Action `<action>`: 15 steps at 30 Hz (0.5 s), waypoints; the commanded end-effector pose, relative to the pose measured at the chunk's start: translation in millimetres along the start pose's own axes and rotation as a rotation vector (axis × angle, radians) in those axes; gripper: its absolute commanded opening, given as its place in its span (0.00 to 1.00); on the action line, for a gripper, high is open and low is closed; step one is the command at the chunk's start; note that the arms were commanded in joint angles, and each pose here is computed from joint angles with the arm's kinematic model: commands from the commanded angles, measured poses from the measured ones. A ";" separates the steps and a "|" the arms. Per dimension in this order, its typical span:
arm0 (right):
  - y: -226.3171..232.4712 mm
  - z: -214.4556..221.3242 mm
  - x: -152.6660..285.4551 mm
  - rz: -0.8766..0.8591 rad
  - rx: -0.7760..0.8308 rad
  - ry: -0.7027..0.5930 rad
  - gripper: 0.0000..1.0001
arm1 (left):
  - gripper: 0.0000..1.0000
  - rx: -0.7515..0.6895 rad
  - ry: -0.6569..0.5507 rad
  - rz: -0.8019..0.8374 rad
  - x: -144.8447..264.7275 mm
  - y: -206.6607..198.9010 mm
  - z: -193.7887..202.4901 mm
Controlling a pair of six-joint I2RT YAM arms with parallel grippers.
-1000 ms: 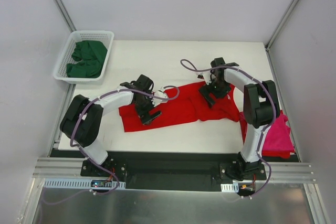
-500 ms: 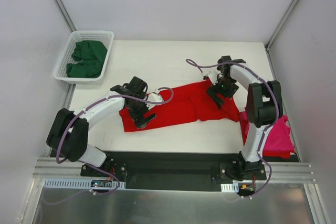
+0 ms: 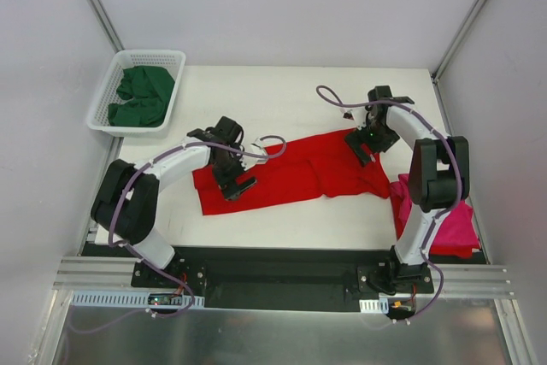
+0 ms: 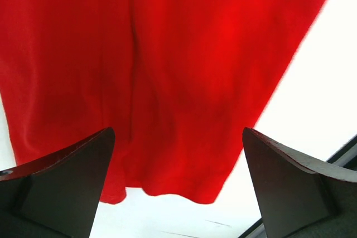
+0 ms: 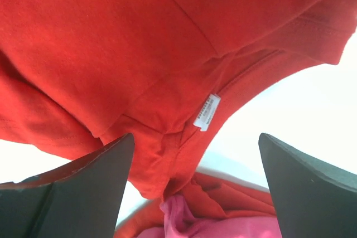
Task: Fold and stack the t-shirts
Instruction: Fold the other side of the tshirt into a rectangle
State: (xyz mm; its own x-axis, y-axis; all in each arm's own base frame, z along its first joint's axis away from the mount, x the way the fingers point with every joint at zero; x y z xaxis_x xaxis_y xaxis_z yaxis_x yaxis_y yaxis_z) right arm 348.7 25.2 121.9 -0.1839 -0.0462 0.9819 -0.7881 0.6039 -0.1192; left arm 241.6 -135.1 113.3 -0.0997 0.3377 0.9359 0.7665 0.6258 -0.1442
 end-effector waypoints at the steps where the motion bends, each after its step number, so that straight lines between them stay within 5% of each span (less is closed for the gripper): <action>1: 3.4 -2.1 0.8 -0.013 -0.032 -0.033 0.96 | 0.99 0.018 0.004 -0.002 -2.9 23.3 -0.3; 15: 1.1 2.8 -14.5 -0.035 -0.006 0.038 0.96 | 0.99 0.118 0.077 0.070 -23.2 36.3 41.1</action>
State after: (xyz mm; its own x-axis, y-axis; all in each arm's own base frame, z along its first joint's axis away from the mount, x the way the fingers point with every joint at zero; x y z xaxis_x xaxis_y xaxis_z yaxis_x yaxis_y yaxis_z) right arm 346.1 27.4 104.3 -0.1433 -0.0602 0.9878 -0.7873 0.6118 -0.0770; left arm 267.2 -91.5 85.7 -0.0916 0.3023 0.9488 0.6911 0.7053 -0.1580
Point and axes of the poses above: each gripper's point midway between its finger pads, its own x axis back along the fingers, its own y axis along the line the jaws close on, z = x × y, the point moved 7 cm from there along x, back along the fingers, and after that the axes turned 14 degrees about x, right-handed, at the moved point
